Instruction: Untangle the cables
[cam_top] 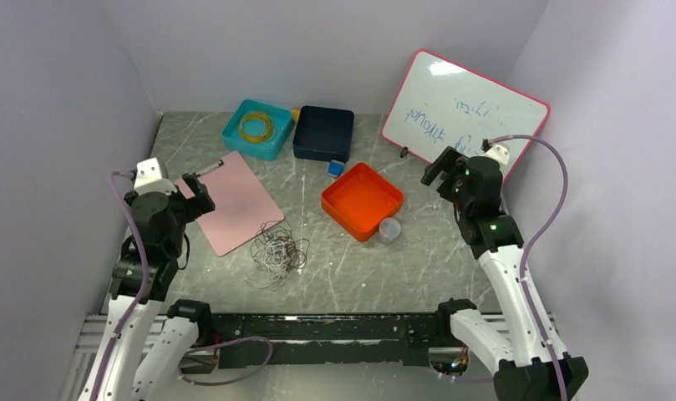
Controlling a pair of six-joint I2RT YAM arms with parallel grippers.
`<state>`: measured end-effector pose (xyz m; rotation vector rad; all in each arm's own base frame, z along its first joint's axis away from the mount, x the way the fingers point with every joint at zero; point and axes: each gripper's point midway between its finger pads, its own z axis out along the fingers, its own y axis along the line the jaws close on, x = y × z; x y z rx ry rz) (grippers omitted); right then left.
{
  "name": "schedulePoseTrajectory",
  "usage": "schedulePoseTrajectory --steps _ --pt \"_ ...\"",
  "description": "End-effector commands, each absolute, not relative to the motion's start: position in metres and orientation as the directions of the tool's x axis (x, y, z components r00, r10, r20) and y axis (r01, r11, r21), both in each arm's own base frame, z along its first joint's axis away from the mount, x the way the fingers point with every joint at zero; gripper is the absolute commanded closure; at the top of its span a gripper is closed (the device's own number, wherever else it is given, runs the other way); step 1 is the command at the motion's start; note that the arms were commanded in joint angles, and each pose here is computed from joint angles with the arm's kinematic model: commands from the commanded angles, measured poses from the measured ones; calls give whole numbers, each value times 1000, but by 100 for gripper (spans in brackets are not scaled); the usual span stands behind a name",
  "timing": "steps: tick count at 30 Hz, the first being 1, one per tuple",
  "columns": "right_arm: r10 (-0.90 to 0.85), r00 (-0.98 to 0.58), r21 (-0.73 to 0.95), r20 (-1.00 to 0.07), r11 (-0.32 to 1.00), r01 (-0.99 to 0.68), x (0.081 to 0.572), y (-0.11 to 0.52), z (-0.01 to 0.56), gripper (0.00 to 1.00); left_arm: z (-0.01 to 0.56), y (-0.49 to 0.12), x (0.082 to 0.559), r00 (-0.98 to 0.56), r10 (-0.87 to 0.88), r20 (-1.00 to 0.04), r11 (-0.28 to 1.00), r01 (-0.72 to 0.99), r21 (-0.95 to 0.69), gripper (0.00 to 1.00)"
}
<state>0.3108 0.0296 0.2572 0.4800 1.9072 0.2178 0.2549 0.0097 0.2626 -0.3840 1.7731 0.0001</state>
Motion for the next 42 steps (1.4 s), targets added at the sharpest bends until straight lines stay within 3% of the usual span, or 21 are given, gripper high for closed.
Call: schedulePoseTrajectory --steps 1,7,16,21,26,42 --pt "415 -284 345 -865 901 265 308 19 263 0 256 18 253 -179 -270 -946 928 -311 -206 1" --pt "441 -285 364 -851 887 283 309 19 258 0 250 26 255 -206 -282 -937 907 -376 -190 1" --pt "361 -397 305 -844 932 197 314 34 246 0 264 0 259 -160 -352 -922 920 -240 -310 1" --pt "303 -499 358 -812 933 -16 324 77 239 0 252 11 260 -200 -359 -912 907 -307 -290 0" --pt "290 -560 393 -776 917 -69 333 105 226 0 244 5 265 -261 -339 -904 922 -284 -264 4" --pt "1 -566 208 -824 931 -300 405 293 197 0 231 -4 279 -334 -297 -895 950 -202 -240 5"
